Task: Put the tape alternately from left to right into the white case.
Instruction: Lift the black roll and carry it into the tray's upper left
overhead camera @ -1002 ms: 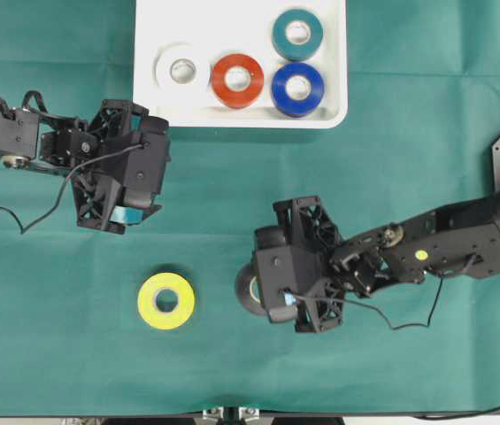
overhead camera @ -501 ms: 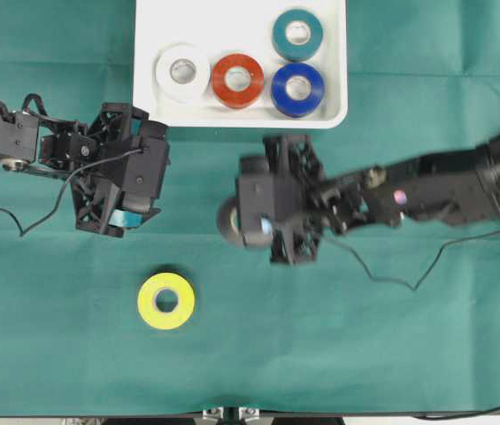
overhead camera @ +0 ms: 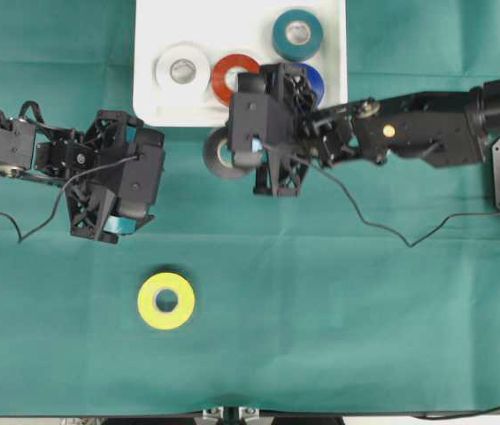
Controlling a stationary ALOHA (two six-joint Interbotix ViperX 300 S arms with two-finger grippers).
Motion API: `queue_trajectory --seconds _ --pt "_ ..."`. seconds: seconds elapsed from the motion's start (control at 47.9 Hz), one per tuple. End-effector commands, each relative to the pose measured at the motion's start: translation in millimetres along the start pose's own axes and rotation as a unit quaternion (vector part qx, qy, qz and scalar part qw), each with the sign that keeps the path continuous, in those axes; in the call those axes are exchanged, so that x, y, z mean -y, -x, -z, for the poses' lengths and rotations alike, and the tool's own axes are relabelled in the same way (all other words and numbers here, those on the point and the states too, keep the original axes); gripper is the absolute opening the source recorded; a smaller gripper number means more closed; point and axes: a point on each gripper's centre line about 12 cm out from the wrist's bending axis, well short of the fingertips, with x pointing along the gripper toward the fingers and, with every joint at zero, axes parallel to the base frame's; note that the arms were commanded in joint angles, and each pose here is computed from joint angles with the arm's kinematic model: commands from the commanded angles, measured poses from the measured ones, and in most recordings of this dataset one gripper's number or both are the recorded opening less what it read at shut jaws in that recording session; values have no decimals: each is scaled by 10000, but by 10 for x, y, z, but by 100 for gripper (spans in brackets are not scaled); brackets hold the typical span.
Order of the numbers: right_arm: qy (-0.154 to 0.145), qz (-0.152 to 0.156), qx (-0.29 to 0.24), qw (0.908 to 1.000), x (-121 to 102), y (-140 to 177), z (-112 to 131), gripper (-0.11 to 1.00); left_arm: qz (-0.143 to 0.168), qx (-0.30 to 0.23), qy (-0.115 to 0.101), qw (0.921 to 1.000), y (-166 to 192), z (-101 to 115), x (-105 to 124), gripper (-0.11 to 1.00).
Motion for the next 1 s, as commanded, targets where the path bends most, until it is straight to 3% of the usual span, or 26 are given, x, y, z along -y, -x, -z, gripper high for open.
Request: queue_trajectory --seconds 0.0,0.439,0.981 --pt "3 66 439 9990 192 101 -237 24 -5 192 65 9998 74 -84 6 65" --pt "-134 377 751 9964 879 -117 -336 24 85 139 17 9999 58 -34 103 65" --pt "-36 431 982 9942 1313 -298 -331 24 98 148 -1 9998 58 -20 119 65"
